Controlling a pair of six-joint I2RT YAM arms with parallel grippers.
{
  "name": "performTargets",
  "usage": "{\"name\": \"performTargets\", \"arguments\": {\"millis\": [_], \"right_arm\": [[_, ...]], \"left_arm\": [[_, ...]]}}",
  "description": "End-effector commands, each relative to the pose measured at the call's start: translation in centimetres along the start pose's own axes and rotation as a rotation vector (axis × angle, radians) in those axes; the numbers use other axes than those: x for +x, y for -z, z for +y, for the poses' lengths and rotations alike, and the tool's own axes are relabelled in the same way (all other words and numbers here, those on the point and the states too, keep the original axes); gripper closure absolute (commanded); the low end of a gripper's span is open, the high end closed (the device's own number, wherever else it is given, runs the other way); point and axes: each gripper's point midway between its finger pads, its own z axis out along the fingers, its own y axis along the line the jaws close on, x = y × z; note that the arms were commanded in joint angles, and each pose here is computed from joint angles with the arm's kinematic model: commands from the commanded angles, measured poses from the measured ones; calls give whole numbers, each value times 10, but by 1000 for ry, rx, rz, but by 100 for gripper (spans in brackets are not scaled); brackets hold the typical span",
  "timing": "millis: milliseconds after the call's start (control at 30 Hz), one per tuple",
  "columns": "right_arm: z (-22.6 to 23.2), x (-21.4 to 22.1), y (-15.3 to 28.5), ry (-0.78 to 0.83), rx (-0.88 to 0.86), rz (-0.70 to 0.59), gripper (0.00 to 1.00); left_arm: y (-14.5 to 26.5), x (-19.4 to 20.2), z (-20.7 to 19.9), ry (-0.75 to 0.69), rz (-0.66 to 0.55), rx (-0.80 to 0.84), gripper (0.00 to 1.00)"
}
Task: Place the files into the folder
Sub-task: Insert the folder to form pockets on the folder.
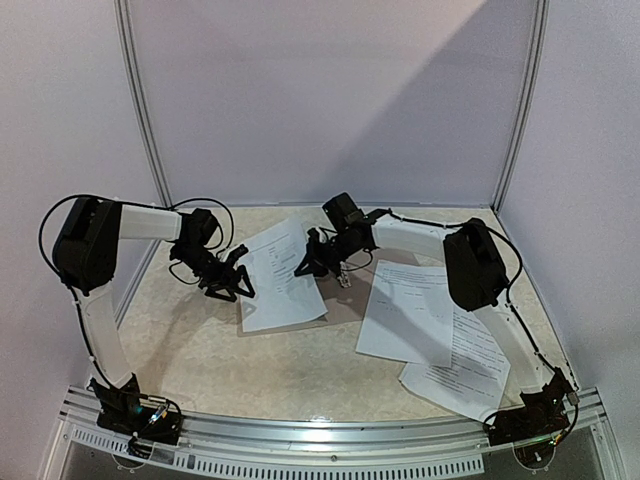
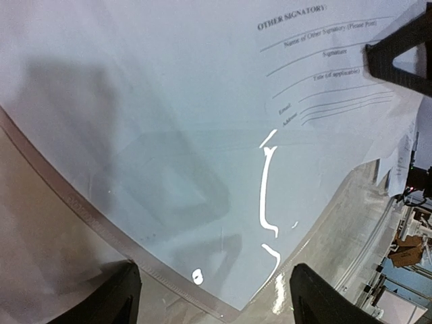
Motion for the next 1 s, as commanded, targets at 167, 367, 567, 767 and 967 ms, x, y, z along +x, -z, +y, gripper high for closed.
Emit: {"name": "performTargets", "arguments": {"millis": [167,367,567,767,967], "right_arm": [[-6,11,-8,-25,21,47,100],[-6,18,-19,-66,24,35,100],[-18,19,-17,-182,16,-33,100],[-13,13,-7,-181,43,-79,88],[-16,12,3,-135,116,-90,73]], "left_arm": [[0,15,20,46,36,-73,22],[-1,16,21,48,37,-75,22],[-3,18,22,58,46,-68,22],[-3,17,21,55,42,-66,22],[-2,17,21,55,41,-65,22]]}}
